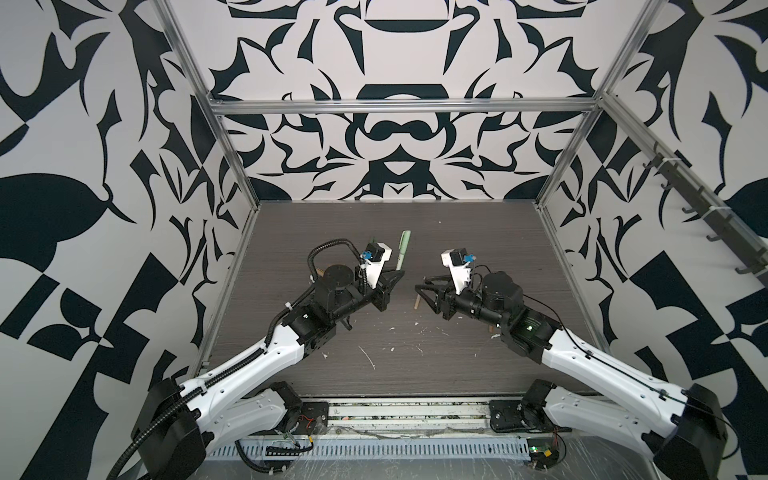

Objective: Insert the pens into the pen caps
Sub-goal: 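Press the cap down onto the pen with the right gripper while the left gripper holds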

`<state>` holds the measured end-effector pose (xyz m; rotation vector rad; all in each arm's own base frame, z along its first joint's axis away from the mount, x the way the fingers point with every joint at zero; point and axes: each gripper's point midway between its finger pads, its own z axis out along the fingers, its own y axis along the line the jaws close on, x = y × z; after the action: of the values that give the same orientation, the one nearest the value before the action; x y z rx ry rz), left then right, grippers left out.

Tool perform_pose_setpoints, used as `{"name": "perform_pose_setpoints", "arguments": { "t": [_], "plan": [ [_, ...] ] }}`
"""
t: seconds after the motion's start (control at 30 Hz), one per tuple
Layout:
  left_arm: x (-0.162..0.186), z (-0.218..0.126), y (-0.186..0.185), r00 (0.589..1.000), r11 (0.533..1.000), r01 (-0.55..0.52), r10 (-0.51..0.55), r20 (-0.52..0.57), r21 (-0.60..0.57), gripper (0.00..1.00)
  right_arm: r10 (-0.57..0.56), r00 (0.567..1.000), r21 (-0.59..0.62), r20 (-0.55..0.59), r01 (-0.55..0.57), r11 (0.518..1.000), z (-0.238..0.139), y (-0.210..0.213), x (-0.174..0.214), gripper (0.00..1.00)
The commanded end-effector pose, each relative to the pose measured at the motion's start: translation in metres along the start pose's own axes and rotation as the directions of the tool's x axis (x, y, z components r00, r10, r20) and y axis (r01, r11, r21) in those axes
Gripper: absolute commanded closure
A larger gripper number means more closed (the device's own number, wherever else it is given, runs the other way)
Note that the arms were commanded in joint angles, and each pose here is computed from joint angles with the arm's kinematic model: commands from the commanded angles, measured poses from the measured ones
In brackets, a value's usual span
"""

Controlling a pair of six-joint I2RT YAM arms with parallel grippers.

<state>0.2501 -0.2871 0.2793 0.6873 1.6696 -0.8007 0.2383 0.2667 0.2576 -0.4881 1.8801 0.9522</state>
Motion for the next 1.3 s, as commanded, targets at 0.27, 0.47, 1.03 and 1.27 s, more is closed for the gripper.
{"name": "perform_pose_setpoints", "arguments": {
  "t": [0.27,0.47,1.03,1.27],
  "plan": [
    [-0.005,-0.005,0.009,0.998,0.997,-0.059,0.060,0.019,-0.054,1.00,-0.163,0.983,0.133,0.080,0.152,0.979,-0.015,-0.003,-0.056,0.53],
    [-0.005,-0.004,0.013,0.998,0.995,-0.066,0.067,0.009,-0.077,1.00,-0.152,0.981,0.110,0.123,0.139,0.984,-0.021,0.017,-0.098,0.47],
    [-0.013,-0.009,0.011,0.998,0.996,-0.055,0.057,0.023,-0.076,1.00,-0.072,0.977,-0.057,0.201,0.085,0.995,0.020,0.058,-0.173,0.56],
    [-0.013,-0.009,0.011,0.998,0.996,-0.053,0.055,0.025,-0.074,1.00,-0.031,0.993,-0.107,0.118,0.044,0.993,0.039,0.059,-0.154,0.72]
  ]
}}
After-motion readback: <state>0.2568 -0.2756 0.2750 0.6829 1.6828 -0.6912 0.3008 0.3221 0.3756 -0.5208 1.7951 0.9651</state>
